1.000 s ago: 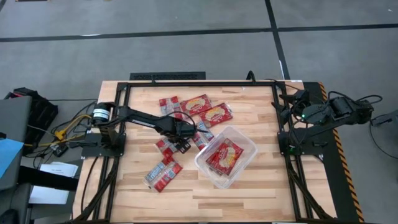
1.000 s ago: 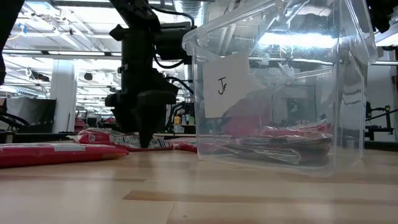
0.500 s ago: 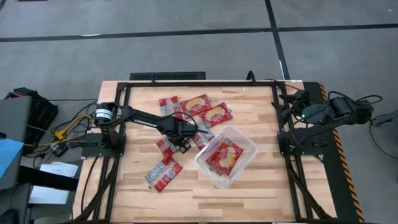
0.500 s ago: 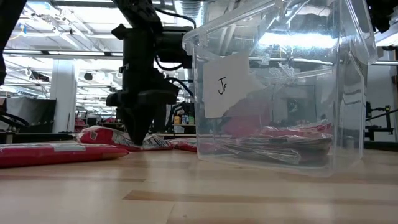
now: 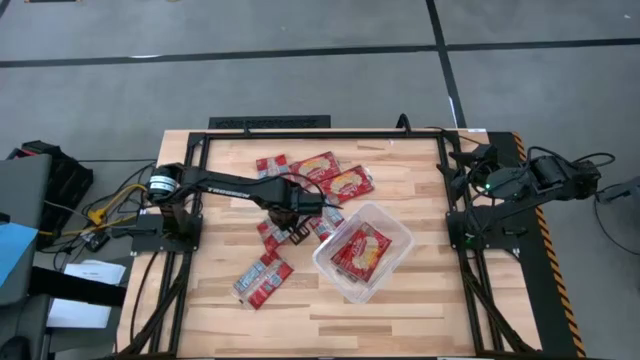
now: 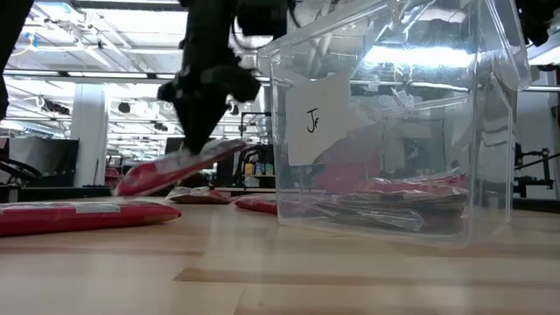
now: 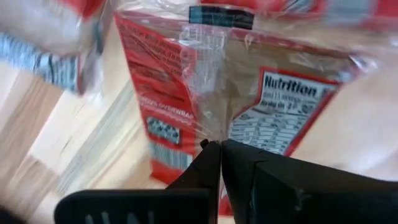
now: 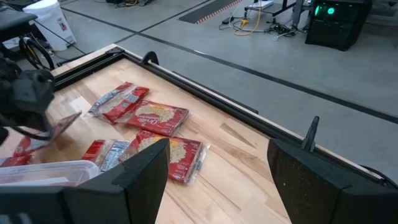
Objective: Sort popcorn bags into baskets
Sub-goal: Put the red popcorn pack into the transparent container
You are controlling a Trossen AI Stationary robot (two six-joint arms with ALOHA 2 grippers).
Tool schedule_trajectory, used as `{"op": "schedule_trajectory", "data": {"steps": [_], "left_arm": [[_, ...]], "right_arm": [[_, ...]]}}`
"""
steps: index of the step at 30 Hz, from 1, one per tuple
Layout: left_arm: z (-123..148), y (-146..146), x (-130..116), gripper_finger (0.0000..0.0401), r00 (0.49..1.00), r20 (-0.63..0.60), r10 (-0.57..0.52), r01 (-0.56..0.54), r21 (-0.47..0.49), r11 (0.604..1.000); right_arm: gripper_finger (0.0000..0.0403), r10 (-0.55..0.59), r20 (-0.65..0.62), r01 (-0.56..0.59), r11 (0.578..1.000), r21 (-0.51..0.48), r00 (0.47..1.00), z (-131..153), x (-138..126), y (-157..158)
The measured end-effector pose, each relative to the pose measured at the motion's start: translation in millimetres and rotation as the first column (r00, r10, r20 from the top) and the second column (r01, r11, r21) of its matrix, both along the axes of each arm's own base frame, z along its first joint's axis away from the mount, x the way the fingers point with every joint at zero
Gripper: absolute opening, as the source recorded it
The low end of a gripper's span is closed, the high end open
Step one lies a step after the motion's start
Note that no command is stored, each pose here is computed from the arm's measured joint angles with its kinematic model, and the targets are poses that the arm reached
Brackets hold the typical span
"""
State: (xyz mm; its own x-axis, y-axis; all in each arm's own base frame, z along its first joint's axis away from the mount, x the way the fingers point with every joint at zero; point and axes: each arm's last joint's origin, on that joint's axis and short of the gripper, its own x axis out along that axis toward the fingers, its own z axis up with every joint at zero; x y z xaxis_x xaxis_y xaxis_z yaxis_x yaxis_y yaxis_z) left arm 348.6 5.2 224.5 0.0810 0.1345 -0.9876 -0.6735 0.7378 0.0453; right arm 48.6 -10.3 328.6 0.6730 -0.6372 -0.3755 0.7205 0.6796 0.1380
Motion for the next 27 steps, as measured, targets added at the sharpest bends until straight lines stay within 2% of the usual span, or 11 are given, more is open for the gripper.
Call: {"op": "schedule_trajectory", "data": {"steps": [13, 17, 21, 24, 27], "left_arm": [[63, -20, 15, 0.0, 0.987, 0.158, -0.008, 0.008, 0.003, 1.0], [81, -24, 16, 0.0, 0.98, 0.198, -0.02, 0.002, 0.088, 0.996], [82, -27, 15, 0.0009, 0.98, 0.17, -0.107, 0.069, 0.212, 0.975], [72, -24, 15, 0.004, 0.979, 0.136, -0.152, 0.125, 0.189, 0.974], [55, -12, 12, 0.0087, 0.985, 0.077, -0.153, 0.14, 0.151, 0.979]], "right_arm": [[0.0295, 0.0, 0.0, 0.0, 1.0, 0.0, 1.0, 0, 0, 0], [0.0295, 0.001, 0.0, -0.001, 1.0, 0.001, 1.0, 0, 0, 0], [0.0295, 0.004, -0.001, -0.004, 1.0, 0.003, 1.0, 0, 0, 0], [0.0295, 0.004, -0.001, -0.004, 1.0, 0.003, 1.0, 0, 0, 0], [0.0295, 0.004, -0.001, -0.004, 1.0, 0.003, 1.0, 0, 0, 0]]}}
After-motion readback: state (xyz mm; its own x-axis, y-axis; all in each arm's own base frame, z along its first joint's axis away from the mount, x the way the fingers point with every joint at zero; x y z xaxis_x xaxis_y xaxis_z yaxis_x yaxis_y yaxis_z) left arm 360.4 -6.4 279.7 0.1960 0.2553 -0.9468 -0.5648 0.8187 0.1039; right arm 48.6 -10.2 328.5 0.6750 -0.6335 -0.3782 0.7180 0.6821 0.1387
